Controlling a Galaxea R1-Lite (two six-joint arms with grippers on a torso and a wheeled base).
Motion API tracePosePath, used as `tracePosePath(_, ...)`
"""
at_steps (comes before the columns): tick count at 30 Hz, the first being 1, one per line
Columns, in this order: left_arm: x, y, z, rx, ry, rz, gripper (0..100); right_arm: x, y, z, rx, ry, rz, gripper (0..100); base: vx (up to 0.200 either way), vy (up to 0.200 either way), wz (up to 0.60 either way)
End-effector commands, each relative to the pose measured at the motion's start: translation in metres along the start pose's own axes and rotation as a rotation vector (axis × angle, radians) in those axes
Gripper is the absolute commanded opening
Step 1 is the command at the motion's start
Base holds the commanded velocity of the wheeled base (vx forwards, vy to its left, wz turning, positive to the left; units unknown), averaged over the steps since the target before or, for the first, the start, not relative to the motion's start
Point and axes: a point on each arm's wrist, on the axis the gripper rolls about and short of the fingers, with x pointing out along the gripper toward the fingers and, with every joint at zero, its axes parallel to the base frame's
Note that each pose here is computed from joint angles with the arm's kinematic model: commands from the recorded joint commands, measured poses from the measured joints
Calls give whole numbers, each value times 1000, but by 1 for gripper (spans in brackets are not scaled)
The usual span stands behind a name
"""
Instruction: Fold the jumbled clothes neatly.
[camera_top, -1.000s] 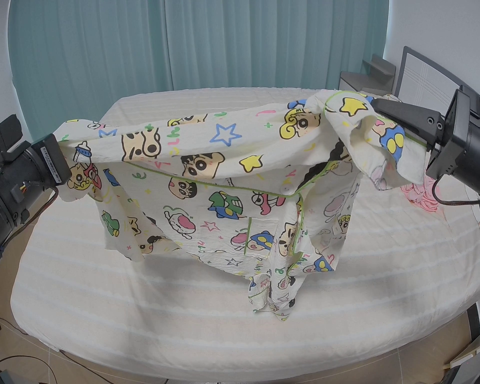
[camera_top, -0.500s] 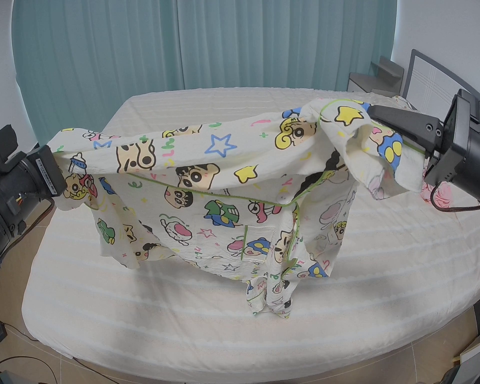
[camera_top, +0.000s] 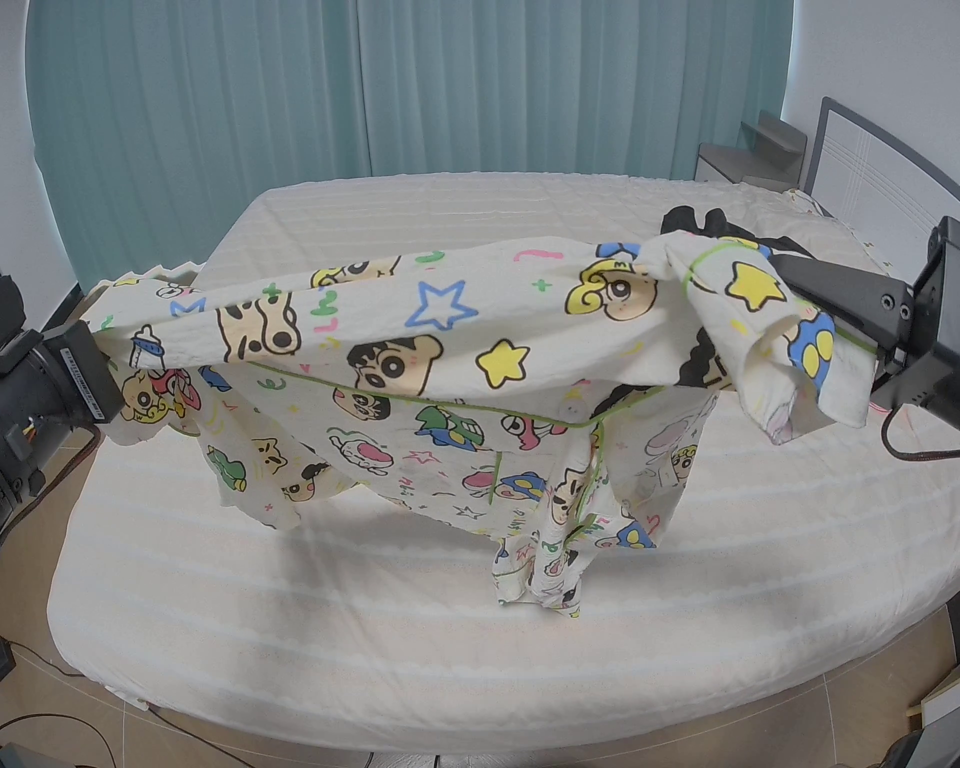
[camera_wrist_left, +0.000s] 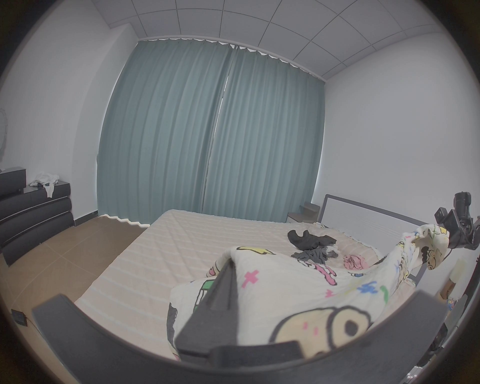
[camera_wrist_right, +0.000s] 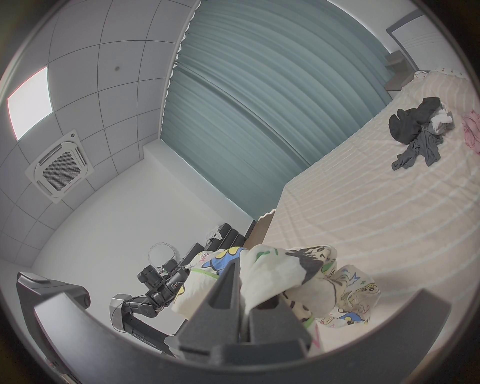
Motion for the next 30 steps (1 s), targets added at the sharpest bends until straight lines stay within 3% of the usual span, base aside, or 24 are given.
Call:
tracePosePath(1,-5,1,2,-5,-12,-4,0,-14,5,1,-7,-17,20,0,-200,0,0)
tracePosePath(6,-10,3,-4,0,0,-6,0,-24,10,4,-20,-36,50,0,-200,0,0)
tracePosePath(10,-15,4,-2,-4,-13,-10,0,-36,18,0,-22,-9,121,0,0,0,0)
tracePosePath(17,-21,6,-6,-1,1,-17,0,-46,16,-7,-21,34,165,0,0,0,0)
tracePosePath(21,-27,8,-18,17,98,-10,0,-42,7,-14,-12,60,127,0,0,0,0)
tracePosePath(24,-33,11,-39,40,225,-13,0,-35,-4,-21,0,86,81,0,0,0,0)
tracePosePath(30,-36,10,-58,16,314,-22,0,-22,-29,-32,24,128,-26,0,0,0,0)
